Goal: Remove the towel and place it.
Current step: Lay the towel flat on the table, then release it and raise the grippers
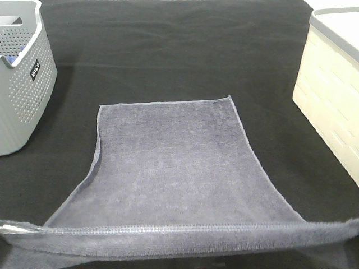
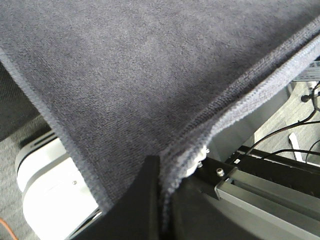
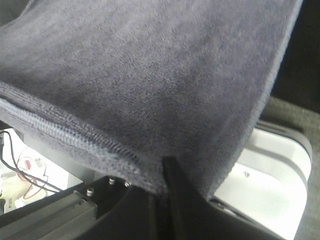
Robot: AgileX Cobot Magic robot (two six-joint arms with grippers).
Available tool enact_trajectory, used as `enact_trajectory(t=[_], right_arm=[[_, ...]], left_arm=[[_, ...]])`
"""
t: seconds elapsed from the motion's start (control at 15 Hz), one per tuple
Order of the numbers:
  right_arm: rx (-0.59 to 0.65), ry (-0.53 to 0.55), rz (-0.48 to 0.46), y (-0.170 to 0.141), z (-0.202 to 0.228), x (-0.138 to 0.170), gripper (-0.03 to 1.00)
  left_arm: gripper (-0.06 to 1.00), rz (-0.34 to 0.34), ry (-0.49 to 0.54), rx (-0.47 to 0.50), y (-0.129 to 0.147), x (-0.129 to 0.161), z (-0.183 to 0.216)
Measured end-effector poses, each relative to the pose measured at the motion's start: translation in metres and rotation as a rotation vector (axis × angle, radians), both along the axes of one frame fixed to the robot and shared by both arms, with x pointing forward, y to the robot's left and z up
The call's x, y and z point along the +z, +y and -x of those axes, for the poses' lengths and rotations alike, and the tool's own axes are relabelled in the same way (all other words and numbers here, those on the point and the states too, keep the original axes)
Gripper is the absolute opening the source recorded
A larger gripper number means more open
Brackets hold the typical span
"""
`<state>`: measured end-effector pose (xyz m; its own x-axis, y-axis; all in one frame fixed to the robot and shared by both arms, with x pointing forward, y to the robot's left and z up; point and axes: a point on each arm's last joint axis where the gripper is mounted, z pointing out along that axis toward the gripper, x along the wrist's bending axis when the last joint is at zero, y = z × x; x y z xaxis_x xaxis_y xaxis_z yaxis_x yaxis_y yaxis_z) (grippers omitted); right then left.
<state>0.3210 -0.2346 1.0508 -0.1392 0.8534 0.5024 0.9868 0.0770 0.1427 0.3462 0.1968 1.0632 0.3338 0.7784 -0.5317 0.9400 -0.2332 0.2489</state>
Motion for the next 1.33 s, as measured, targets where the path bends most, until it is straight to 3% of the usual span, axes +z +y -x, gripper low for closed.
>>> enact_trajectory(t=[0.73, 1.07, 1.33], right_arm=[[0.083, 0.383, 0.137, 0.007, -0.052, -0.059, 0.02], [0.112, 0.526, 0.168, 0.009, -0.066, -0.086, 0.02], [0.161, 0.536, 0.141, 0.012, -0.072, -0.096, 0.02]], left_arm=[[0.00, -0.191, 0.360, -0.068, -0.026, -0.077, -0.050], [0.00, -0.209, 0.436, -0.103, -0.031, -0.096, -0.056], [0.00, -0.249, 0.451, -0.164, -0.036, -0.103, -0.053]])
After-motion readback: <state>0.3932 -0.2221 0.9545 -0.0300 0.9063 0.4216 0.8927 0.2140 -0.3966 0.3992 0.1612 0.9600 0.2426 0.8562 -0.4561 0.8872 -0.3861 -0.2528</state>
